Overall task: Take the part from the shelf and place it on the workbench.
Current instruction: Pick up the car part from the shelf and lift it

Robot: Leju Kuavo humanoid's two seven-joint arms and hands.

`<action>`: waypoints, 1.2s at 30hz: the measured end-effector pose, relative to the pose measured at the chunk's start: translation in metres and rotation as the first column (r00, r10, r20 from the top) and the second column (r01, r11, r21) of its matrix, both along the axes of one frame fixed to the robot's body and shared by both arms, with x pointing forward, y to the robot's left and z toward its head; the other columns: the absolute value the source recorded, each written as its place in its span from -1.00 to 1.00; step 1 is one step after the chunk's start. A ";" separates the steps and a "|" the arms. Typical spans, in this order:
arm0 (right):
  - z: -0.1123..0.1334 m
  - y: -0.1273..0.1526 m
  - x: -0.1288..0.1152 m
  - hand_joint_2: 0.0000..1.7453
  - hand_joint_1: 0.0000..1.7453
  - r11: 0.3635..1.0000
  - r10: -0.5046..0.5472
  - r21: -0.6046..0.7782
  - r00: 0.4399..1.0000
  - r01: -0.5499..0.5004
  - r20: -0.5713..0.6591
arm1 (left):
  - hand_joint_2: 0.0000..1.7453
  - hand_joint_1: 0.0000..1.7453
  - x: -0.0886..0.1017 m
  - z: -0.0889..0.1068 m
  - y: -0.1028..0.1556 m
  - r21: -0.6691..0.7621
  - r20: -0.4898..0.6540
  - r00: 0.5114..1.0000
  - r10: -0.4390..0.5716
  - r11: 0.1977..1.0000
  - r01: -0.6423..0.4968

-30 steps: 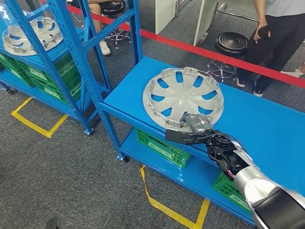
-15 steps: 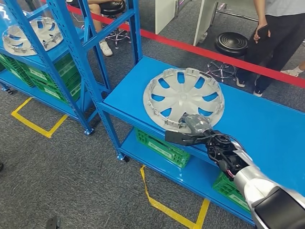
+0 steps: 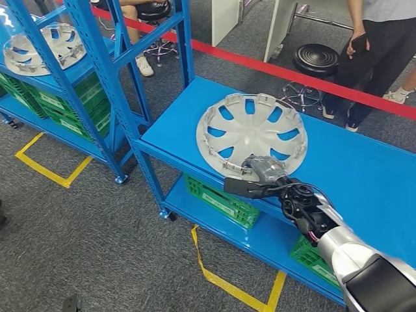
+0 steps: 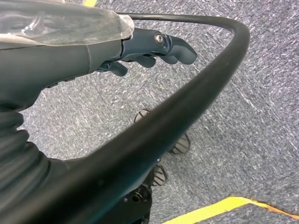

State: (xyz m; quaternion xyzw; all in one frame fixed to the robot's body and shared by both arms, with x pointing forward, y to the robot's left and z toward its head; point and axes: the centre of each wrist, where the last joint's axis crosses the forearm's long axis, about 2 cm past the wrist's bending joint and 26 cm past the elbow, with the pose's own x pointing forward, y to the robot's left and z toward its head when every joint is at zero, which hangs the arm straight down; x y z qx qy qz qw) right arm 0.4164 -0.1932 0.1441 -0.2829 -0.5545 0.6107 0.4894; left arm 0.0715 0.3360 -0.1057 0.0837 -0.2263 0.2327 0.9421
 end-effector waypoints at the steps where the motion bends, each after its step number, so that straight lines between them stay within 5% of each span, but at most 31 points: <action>1: 0.001 0.000 0.000 1.00 0.95 1.000 -0.003 0.023 1.000 0.003 -0.003 | 1.00 -1.00 0.000 0.000 0.000 0.000 0.000 1.000 0.000 1.000 0.000; 17: 0.052 0.019 0.004 1.00 0.83 0.904 0.026 0.425 0.999 -0.040 0.039 | 1.00 -1.00 -0.002 0.000 0.000 0.009 -0.007 1.000 0.019 1.000 -0.018; 36: 0.066 0.025 -0.005 1.00 0.84 0.859 0.043 0.505 0.994 -0.087 0.098 | 1.00 -1.00 -0.002 0.000 0.001 0.022 -0.004 1.000 0.009 1.000 -0.009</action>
